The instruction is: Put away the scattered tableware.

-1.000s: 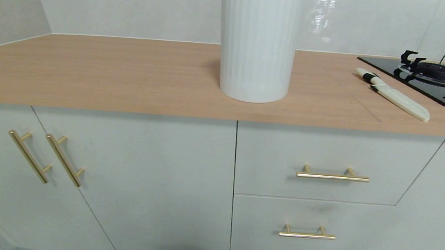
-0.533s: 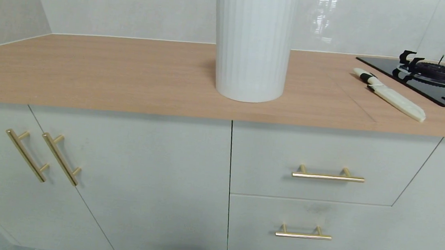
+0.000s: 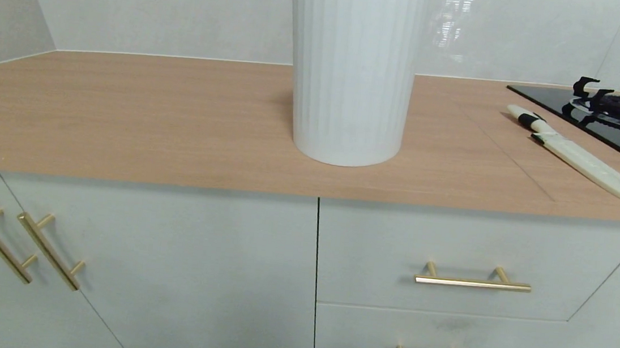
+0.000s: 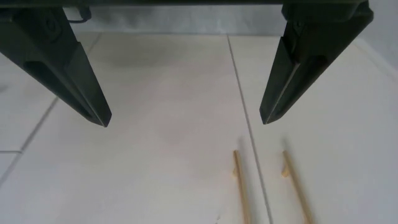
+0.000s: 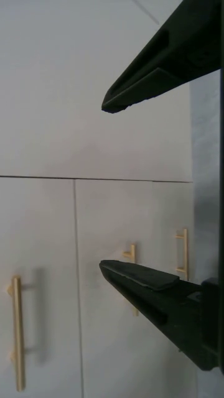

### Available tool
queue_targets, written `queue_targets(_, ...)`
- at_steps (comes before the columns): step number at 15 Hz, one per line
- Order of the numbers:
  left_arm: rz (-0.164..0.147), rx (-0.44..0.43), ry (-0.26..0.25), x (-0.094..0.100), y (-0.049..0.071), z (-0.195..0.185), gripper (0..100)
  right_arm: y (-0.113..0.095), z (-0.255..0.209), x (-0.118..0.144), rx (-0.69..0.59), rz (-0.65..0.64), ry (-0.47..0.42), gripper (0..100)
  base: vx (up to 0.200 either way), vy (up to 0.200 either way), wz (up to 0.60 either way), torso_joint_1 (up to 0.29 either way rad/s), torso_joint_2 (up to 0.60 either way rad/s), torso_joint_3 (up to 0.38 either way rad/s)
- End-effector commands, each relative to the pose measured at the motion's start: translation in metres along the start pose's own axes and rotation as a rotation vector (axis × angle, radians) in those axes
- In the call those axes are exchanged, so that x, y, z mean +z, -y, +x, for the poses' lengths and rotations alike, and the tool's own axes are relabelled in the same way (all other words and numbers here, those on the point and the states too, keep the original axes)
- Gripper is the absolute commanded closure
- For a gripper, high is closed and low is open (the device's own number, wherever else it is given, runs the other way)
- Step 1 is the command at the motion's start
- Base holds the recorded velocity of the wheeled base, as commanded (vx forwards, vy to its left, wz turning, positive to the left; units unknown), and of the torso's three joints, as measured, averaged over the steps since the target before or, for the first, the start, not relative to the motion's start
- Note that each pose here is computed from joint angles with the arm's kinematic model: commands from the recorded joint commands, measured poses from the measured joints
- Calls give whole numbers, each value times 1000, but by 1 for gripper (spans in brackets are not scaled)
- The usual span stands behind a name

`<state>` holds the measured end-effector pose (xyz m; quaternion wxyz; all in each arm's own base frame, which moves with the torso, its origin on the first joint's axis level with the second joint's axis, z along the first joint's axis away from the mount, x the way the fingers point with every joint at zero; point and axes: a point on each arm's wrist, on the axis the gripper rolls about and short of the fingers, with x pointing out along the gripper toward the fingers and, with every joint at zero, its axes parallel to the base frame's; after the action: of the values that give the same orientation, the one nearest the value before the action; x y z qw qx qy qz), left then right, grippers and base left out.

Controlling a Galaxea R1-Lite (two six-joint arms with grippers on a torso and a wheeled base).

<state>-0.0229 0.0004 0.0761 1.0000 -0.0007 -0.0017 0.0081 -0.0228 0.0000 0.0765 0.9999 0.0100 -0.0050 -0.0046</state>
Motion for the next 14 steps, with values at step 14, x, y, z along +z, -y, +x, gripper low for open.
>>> queue_targets(14,-2,1,-2,0,0,0,0,0,0,0,0,0,-1,0,14,0,-86,1,0,0)
